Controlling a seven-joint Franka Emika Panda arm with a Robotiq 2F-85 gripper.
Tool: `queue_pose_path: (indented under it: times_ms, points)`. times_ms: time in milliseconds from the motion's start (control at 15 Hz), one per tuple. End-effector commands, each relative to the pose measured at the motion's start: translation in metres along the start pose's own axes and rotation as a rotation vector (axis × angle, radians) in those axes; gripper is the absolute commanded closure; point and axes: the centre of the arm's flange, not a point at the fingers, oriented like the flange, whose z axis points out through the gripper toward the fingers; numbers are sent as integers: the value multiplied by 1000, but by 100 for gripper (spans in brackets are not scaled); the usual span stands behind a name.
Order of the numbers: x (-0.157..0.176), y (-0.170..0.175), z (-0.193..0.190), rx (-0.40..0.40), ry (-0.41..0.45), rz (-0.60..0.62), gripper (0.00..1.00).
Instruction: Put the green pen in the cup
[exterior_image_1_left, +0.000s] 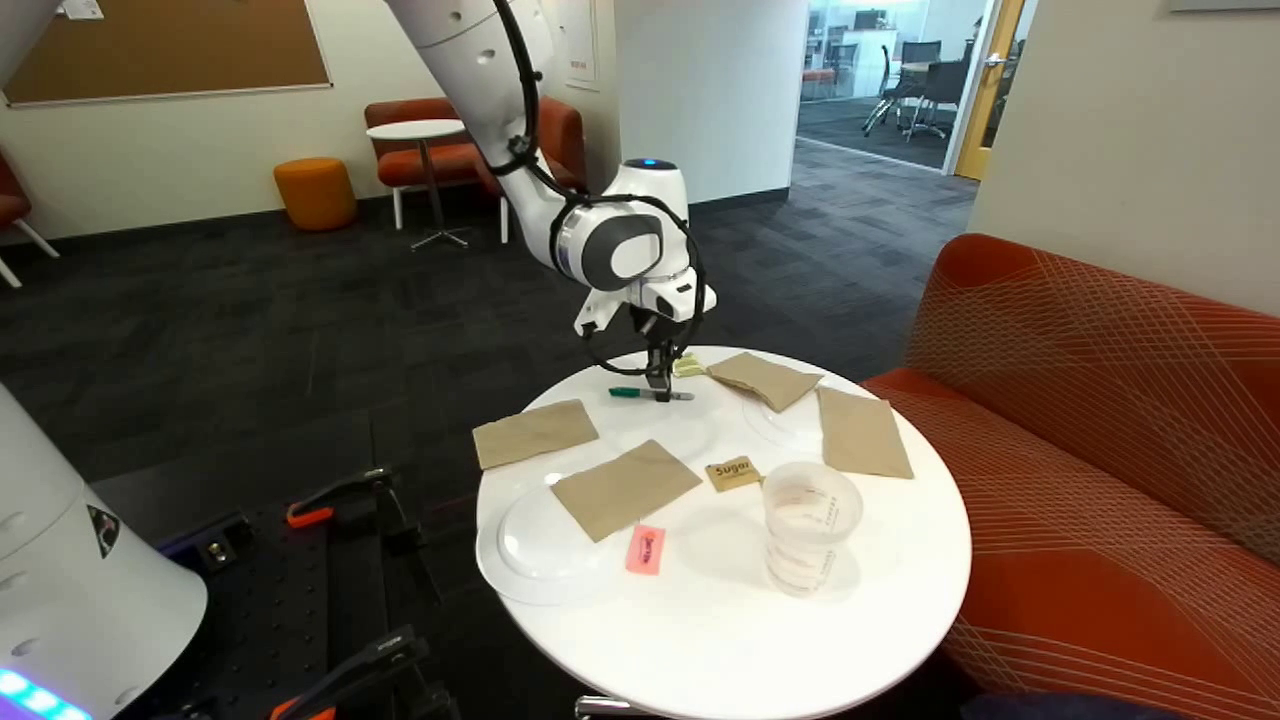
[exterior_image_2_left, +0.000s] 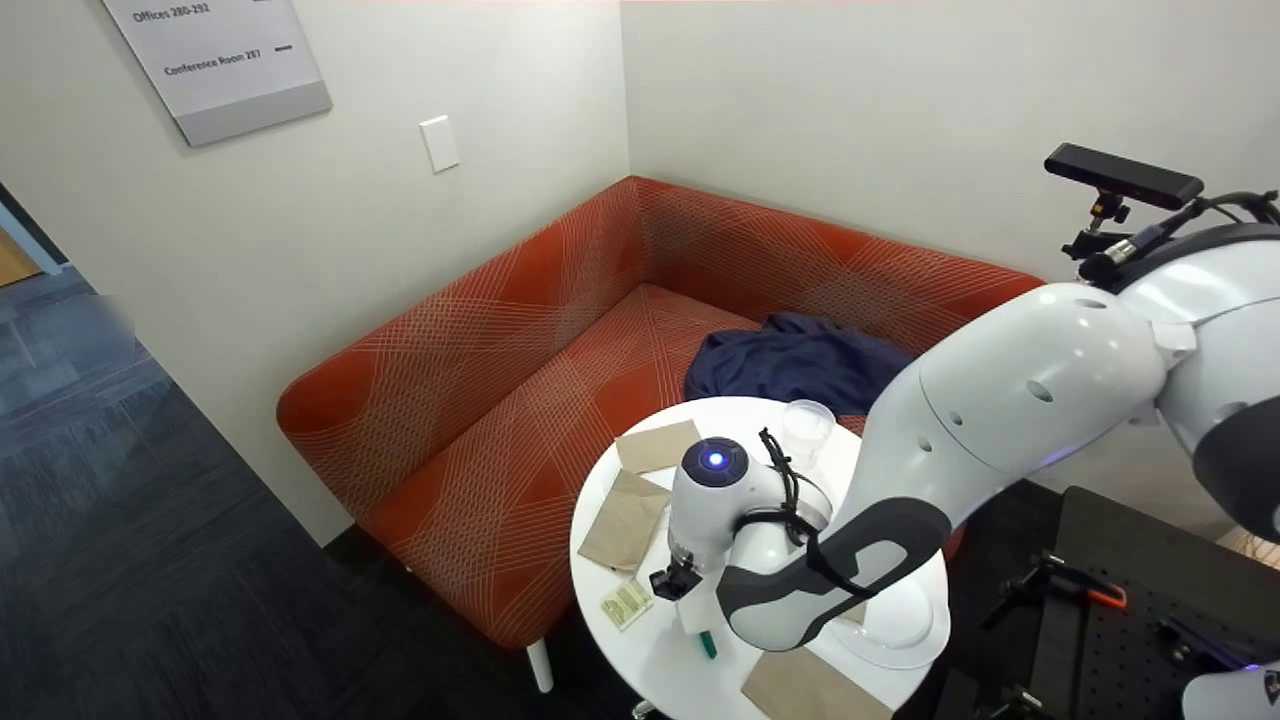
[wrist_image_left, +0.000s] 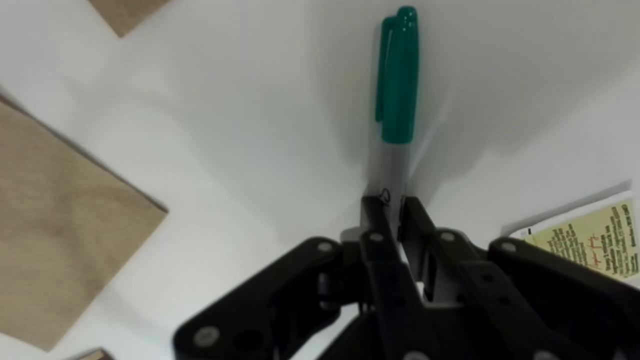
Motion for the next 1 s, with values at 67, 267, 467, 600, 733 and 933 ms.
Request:
queue_pose_path:
  times_ms: [67, 267, 467, 600, 733, 933]
  points:
    - [-2, -4, -12, -2, -27, -15, 97]
    - [-6, -1, -40, -14, -58, -52, 97]
    - [-7, 2, -69, -68, -78, -73, 97]
    - [-5, 1, -90, -89, -96, -89, 97]
    - [-5, 4, -111, -104, -109, -101, 97]
    - [0, 10, -141, -116, -109, -125, 97]
